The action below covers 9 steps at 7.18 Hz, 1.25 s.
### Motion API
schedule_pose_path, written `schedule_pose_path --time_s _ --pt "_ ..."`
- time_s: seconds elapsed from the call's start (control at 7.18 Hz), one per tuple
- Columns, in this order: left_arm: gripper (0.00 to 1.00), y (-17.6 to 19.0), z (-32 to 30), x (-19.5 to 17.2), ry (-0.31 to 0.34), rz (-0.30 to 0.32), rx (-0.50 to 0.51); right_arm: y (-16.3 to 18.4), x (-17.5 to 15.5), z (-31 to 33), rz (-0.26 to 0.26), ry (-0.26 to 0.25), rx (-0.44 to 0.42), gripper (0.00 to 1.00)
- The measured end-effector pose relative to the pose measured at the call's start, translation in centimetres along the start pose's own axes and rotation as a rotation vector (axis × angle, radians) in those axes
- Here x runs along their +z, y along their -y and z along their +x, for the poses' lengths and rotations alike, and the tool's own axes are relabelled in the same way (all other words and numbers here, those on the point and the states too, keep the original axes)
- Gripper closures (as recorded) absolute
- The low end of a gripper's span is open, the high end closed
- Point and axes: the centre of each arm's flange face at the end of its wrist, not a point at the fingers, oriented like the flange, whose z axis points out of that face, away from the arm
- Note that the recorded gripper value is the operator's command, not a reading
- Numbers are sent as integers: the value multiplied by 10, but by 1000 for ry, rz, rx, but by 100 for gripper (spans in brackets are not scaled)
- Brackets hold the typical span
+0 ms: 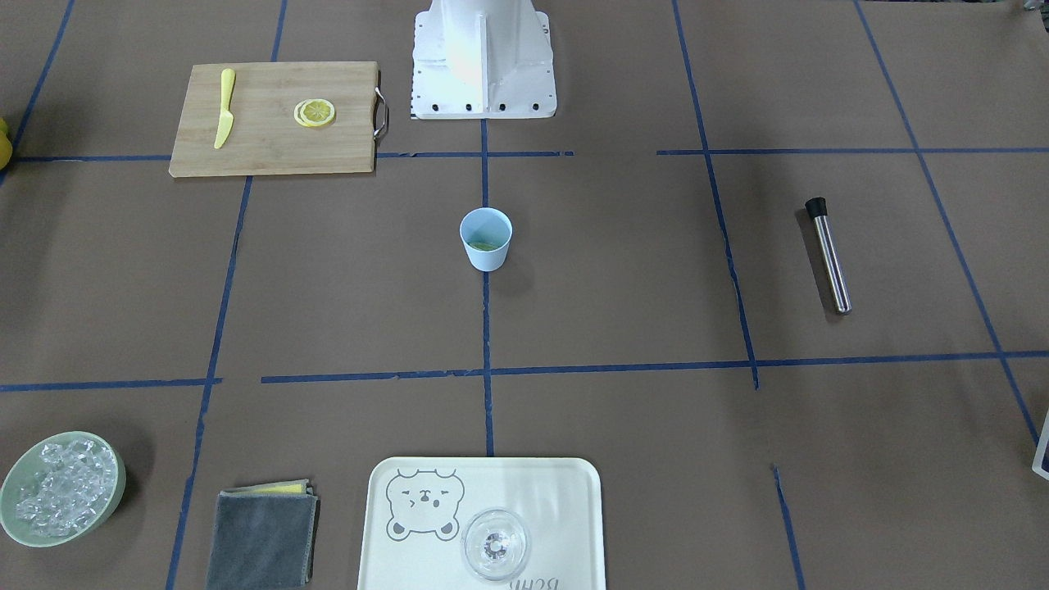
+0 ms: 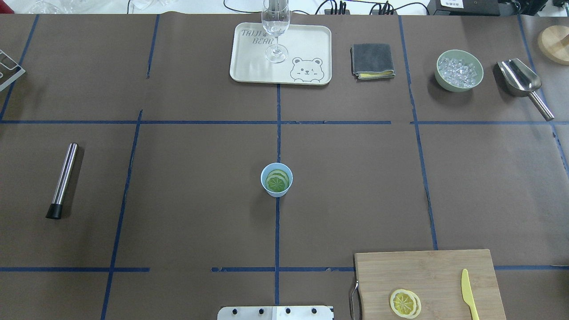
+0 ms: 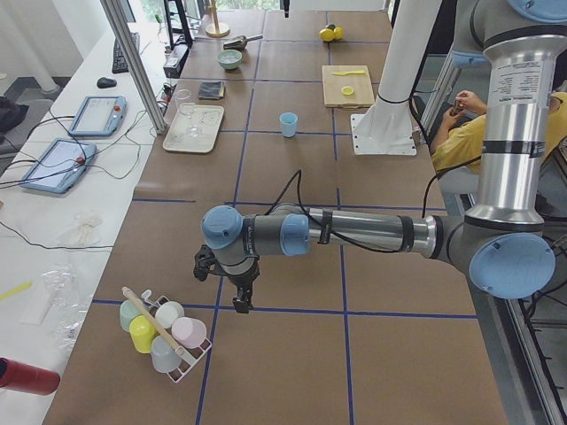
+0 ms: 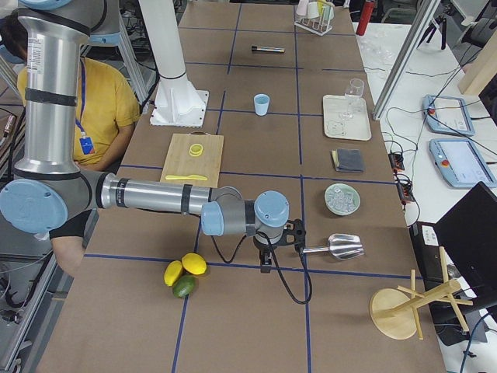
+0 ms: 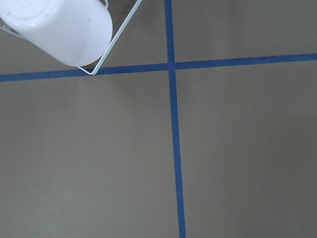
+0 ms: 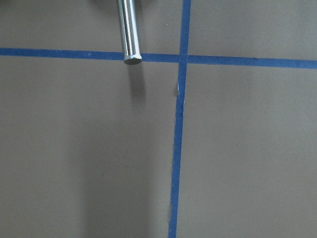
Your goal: Squeeze lemon into cup
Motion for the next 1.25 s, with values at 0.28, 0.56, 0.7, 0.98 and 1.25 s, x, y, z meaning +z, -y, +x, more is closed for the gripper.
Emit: schedule_pose_path --time_s 0.28,0.56,0.7,0.98,1.25 --pt "0 6 2 -5 -1 13 15 0 -1 -1 2 2 -3 0" --pt "0 9 1 -10 -1 22 18 1 -2 -3 5 3 -6 0" --pt "0 9 0 -10 -1 22 15 1 -3 -4 7 3 -7 0" --pt "0 11 -3 -9 5 17 -3 4 -7 -8 14 5 -11 0" --pt "0 11 -8 -5 14 8 -5 9 -19 -22 24 10 -19 0"
